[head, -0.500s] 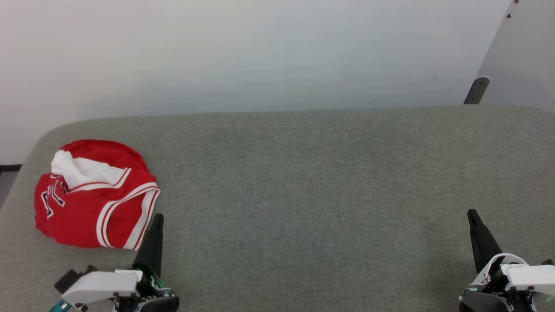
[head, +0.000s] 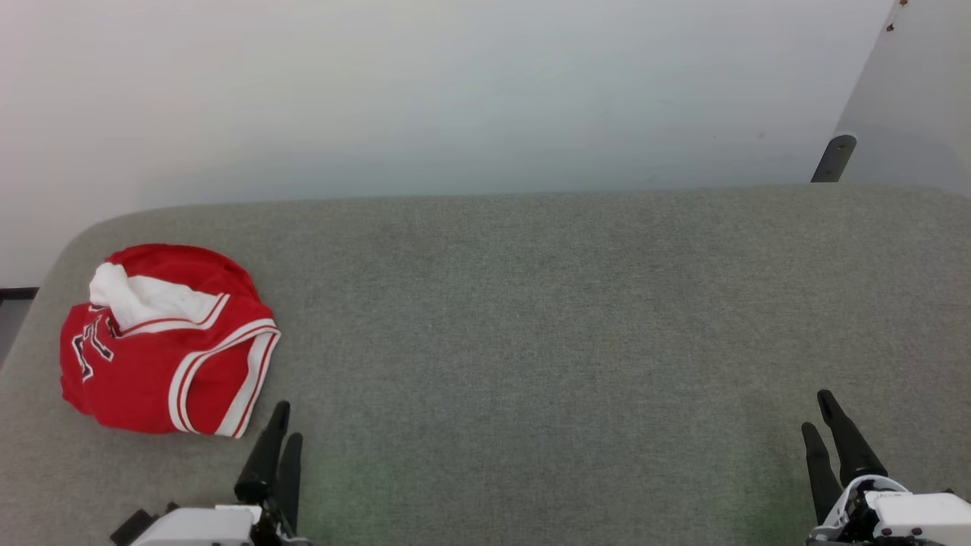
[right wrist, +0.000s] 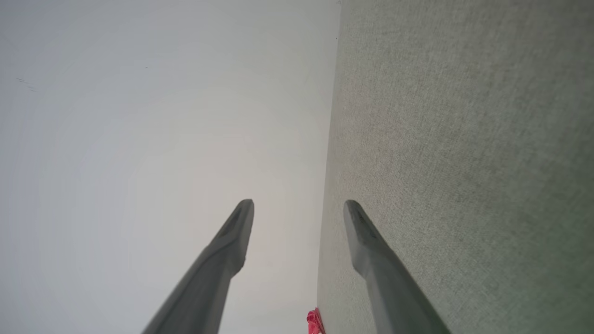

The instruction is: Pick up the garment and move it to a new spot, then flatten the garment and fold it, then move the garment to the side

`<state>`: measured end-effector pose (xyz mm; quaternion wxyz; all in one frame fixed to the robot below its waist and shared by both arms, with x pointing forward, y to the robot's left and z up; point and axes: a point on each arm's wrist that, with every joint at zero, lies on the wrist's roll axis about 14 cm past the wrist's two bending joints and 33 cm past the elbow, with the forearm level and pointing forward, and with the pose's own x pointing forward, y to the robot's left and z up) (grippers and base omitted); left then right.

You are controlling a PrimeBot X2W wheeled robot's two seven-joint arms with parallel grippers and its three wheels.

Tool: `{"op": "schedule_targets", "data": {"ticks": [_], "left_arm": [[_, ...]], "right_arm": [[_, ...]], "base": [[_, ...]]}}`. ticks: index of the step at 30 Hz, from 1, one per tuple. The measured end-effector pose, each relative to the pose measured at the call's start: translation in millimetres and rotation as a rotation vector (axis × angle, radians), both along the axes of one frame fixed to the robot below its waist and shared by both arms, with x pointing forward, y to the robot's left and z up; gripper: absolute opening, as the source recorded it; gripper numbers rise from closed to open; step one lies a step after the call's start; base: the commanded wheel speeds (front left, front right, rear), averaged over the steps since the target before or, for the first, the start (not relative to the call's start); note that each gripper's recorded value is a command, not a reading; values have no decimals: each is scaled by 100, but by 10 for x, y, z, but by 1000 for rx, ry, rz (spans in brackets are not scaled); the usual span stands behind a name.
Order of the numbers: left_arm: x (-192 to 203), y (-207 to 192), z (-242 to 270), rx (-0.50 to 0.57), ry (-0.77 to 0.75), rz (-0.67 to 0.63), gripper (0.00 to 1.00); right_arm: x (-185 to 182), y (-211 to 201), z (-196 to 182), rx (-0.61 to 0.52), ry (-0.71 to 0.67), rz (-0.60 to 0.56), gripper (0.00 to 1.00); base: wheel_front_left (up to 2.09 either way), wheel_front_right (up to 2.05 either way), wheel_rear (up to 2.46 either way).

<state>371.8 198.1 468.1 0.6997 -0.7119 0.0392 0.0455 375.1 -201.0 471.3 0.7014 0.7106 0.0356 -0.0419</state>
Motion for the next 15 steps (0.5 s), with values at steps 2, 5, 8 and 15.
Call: {"op": "schedule_targets", "data": {"ticks": [2, 5, 8, 15], "left_arm": [[23, 7, 23, 8, -6, 2, 100], [69, 25, 72, 29, -18, 8, 100], [108, 50, 109, 78, -25, 6, 100], [193, 81, 178, 228, -35, -10, 100]], "right_arm": [[25, -4, 13, -1, -3, -4, 100], [90, 0, 65, -15, -15, -7, 100], [152, 20, 117, -46, -27, -1, 100], [275, 77, 213, -187, -45, 32, 100]], "base": [[0, 0, 0], [0, 0, 0], [0, 0, 0], [0, 0, 0]]}}
